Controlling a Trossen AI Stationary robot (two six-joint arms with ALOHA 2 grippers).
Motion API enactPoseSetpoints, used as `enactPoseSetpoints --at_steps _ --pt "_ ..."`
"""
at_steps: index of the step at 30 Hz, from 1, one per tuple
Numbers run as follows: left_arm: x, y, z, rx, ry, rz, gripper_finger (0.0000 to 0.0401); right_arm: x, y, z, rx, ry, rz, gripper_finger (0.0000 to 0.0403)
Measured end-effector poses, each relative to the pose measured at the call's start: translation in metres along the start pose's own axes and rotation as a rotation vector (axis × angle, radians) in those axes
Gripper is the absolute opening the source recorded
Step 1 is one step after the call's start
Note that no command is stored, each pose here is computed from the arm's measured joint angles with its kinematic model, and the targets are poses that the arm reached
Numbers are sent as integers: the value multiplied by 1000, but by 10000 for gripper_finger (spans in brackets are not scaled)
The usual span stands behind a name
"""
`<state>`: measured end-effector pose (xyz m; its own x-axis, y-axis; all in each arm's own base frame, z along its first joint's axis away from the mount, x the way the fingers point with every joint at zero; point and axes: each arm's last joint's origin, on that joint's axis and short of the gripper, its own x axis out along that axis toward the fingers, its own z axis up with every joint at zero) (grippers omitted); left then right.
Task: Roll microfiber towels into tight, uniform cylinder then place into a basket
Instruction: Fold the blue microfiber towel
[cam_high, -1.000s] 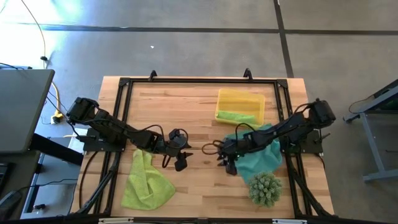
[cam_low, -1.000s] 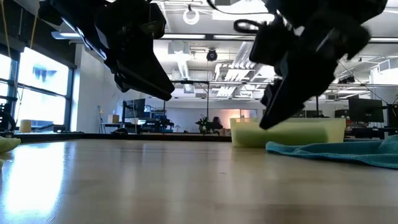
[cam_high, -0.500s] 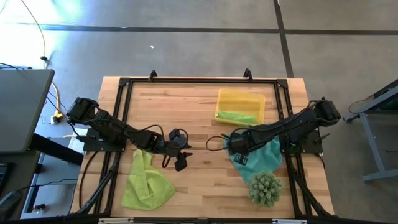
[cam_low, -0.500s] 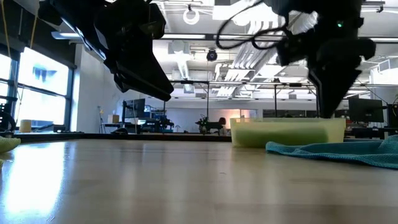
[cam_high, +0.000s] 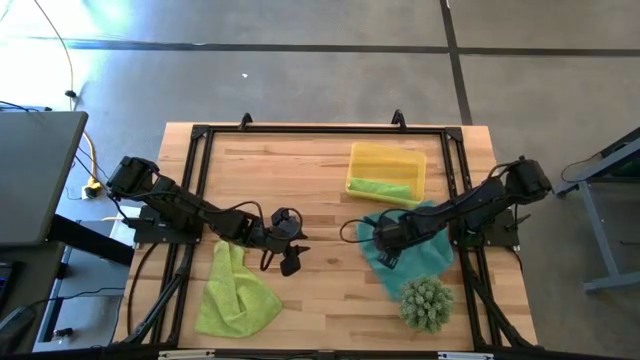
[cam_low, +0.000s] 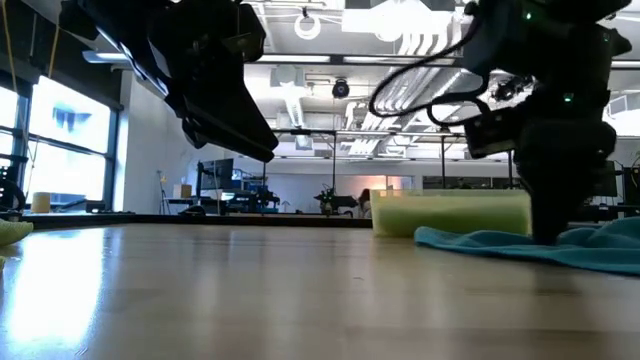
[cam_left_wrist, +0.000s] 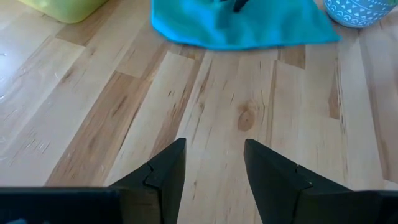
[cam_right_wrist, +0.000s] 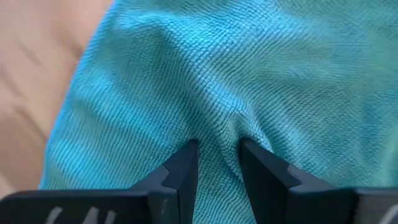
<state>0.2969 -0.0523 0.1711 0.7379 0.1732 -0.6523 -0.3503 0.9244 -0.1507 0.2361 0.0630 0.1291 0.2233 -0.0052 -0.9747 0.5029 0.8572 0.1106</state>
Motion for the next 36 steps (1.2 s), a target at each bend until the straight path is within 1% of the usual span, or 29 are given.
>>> enactPoseSetpoints --at_steps 5,11,13,15,17,18,22,25,28,30,33,36 --pt "0 0 0 0 0 0 152 5 5 5 -77 -117 86 110" --pt "0 0 0 0 0 0 152 2 20 21 -263 -333 196 110" --pt "0 0 0 0 1 0 152 -3 24 25 -315 -366 233 110" --pt "0 0 0 0 1 0 152 -7 28 27 -334 -333 254 110" --pt "0 0 0 0 2 0 152 -16 29 29 -330 -288 227 110" --pt "0 0 0 1 2 0 152 -20 29 29 -321 -257 199 109" --pt "0 0 0 0 1 0 152 -30 22 21 -280 -90 27 103" --pt "0 0 0 -2 1 0 152 -29 18 12 -250 -7 -8 96" --pt "0 0 0 0 0 0 152 -22 17 4 -239 42 22 92" --pt "0 0 0 -1 0 0 152 -18 17 1 -231 30 38 91" --pt "0 0 0 0 0 0 152 -12 19 1 -226 -36 94 91" --pt "0 0 0 0 0 0 152 -2 24 5 -270 -120 157 91"
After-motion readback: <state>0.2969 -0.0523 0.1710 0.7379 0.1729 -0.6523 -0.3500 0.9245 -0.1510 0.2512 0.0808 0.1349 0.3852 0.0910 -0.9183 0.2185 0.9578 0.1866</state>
